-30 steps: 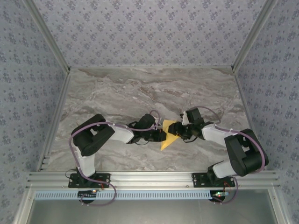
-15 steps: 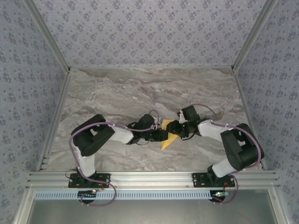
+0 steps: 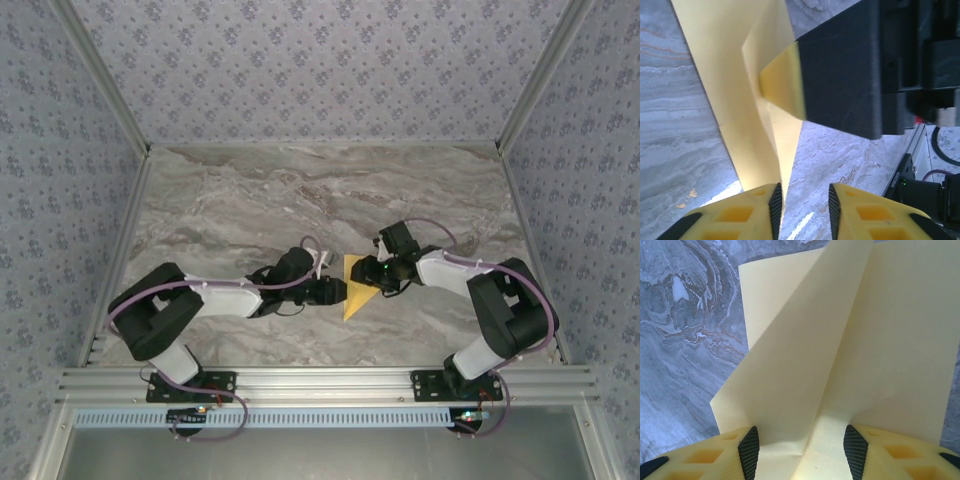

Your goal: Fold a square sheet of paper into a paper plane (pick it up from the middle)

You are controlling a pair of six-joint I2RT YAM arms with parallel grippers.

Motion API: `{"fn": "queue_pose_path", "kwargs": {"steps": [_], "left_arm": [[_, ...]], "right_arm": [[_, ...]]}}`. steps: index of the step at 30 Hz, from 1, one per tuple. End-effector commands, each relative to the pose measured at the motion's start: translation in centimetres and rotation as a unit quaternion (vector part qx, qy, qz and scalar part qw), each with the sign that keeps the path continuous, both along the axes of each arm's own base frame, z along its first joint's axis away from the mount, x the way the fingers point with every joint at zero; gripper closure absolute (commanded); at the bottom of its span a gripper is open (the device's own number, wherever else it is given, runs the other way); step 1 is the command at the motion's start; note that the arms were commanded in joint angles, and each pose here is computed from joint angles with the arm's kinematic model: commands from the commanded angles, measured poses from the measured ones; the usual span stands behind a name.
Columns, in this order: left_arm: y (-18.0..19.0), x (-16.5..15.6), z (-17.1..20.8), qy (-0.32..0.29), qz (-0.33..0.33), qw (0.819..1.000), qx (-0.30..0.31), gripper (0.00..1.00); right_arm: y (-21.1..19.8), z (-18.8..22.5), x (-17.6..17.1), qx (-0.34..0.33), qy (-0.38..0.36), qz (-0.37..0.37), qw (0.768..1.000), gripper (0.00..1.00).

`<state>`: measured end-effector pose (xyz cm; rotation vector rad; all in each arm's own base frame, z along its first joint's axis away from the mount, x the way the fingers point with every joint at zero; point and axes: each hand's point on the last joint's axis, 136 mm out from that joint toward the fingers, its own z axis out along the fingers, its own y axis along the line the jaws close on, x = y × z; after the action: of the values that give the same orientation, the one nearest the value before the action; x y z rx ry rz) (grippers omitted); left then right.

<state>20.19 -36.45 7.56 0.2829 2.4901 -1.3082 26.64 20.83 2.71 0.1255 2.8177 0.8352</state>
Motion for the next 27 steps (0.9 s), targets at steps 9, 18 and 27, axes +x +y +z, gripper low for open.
{"fn": "queue_pose_path", "kwargs": {"steps": [9, 18, 27], "left_arm": [[-3.1, -0.2, 0.6, -0.018, -0.042, 0.999, -0.016, 0.80], [-2.6, 0.1, -2.1, 0.000, -0.032, 0.999, 0.030, 0.86], [-2.4, 0.2, -3.4, 0.008, -0.027, 0.998, 0.047, 0.88]], "right_arm": [[-2.0, -3.4, -2.2, -0.085, 0.062, -0.009, 0.994, 0.37], [-2.7, -4.1, -2.5, -0.102, 0.078, -0.024, 0.991, 0.36], [-3.5, -4.9, -2.9, -0.125, 0.090, -0.029, 0.988, 0.39]]}}
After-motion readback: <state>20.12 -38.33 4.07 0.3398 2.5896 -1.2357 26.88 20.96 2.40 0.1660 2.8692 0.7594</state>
